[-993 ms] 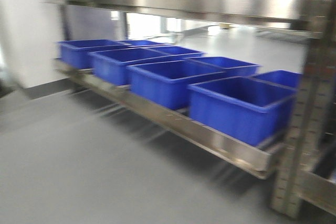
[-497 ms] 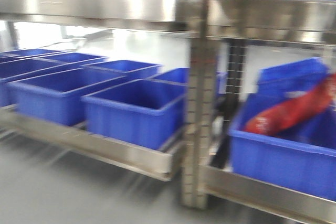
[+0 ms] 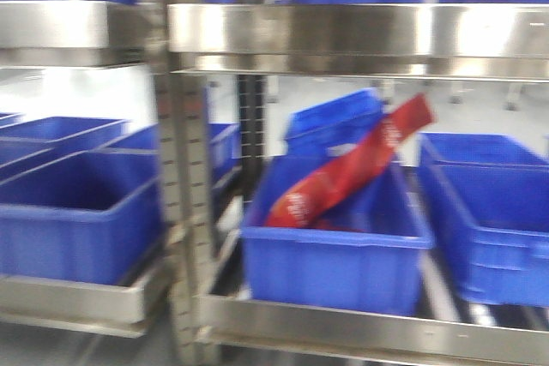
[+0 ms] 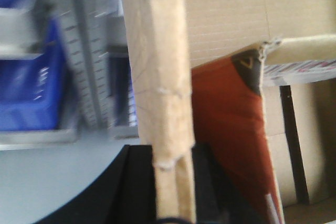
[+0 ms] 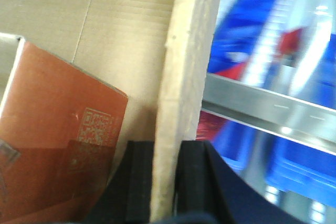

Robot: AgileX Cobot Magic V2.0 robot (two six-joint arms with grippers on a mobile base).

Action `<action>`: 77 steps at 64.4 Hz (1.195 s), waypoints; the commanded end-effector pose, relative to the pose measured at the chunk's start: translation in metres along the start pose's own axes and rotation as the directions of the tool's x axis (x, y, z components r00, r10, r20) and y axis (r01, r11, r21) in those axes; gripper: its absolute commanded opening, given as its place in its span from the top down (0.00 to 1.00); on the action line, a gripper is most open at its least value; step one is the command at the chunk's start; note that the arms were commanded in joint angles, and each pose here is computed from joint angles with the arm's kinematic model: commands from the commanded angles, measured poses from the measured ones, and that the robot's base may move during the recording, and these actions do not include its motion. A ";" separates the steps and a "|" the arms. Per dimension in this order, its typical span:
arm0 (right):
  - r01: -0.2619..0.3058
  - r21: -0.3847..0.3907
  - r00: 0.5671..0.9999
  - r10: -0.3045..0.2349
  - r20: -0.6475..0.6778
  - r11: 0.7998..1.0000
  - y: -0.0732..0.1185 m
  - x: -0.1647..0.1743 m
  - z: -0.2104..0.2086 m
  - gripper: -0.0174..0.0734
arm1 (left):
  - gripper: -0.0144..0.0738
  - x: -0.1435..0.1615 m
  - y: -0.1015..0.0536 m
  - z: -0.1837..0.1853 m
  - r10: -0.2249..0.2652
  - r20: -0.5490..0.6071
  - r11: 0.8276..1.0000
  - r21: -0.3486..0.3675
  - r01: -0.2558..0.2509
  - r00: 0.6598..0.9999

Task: Stack two boxes on right shelf middle
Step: 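Carry the boxes with both grippers while driving up to the steel shelf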

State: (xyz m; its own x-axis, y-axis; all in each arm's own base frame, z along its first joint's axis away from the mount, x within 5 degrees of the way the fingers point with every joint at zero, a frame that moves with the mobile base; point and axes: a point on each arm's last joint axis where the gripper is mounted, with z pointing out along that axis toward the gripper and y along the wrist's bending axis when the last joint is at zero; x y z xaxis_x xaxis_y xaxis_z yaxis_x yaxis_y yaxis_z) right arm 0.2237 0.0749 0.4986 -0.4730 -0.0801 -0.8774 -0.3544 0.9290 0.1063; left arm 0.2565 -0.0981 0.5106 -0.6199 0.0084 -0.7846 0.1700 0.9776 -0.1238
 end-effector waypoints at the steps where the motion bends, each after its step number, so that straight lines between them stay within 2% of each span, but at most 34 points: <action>1: 0.016 0.016 0.998 -0.017 0.064 1.000 -0.001 -0.007 -0.007 0.98 | 0.96 -0.006 -0.002 -0.012 -0.006 0.079 1.000 0.031 0.003 0.997; 77: 0.016 0.016 0.998 -0.017 0.064 1.000 -0.001 -0.007 -0.007 0.98 | 0.96 -0.006 -0.002 -0.012 -0.006 0.079 1.000 0.031 0.003 0.997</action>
State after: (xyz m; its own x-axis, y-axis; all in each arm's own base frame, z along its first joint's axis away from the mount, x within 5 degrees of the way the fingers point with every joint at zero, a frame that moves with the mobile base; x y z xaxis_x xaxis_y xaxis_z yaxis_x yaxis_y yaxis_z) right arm 0.2236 0.0749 0.4985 -0.4745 -0.0807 -0.8765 -0.3544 0.9290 0.1063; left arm 0.2565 -0.0983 0.5106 -0.6204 0.0080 -0.7843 0.1710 0.9773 -0.1253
